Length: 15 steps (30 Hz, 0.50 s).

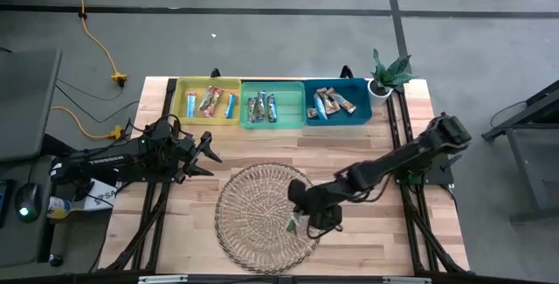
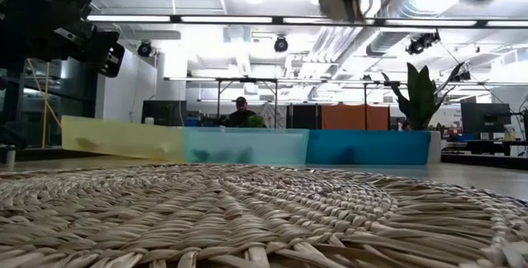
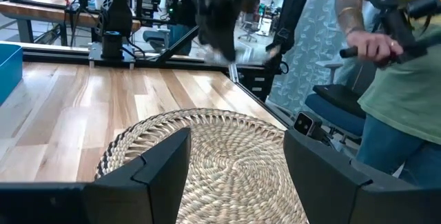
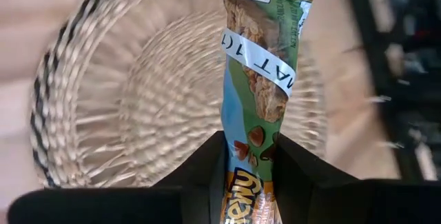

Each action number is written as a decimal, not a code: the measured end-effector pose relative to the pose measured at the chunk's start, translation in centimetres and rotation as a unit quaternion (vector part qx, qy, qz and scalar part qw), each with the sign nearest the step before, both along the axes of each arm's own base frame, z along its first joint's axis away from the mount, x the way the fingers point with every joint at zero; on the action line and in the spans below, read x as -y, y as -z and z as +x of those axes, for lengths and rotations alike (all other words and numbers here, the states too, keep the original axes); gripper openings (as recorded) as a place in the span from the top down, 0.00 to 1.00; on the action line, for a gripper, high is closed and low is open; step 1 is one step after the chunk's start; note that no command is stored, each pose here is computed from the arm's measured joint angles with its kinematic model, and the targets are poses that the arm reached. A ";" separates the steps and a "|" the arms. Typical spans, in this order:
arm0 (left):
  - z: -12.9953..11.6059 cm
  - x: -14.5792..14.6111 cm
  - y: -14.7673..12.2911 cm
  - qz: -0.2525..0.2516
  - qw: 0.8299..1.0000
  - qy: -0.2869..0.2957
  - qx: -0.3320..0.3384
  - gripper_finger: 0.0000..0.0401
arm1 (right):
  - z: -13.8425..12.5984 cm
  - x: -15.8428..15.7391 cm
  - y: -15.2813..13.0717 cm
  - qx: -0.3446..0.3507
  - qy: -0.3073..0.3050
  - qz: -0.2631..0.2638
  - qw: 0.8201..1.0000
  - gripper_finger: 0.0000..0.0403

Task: Pick and place Granola Bars by type
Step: Put the yellow granola bar into the blue bin

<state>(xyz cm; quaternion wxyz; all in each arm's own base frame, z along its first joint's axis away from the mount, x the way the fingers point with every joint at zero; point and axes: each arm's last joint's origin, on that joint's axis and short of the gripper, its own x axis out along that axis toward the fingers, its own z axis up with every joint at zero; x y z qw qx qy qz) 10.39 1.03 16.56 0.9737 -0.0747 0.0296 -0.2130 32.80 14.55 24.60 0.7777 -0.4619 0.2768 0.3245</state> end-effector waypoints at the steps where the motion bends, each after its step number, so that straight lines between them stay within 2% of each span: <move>1: 0.0 0.0 0.0 0.000 1.000 0.000 0.000 0.43 | -0.3 0.2 -0.8 0.009 0.011 0.010 1.000 0.78; 9: 0.0 0.0 0.0 0.000 1.000 0.000 0.000 0.43 | -3.0 1.7 -6.9 0.101 0.093 0.083 0.987 0.78; 15: 0.0 0.0 0.0 0.000 1.000 0.000 0.000 0.43 | -4.8 2.6 -11.0 0.187 0.145 0.163 0.958 0.78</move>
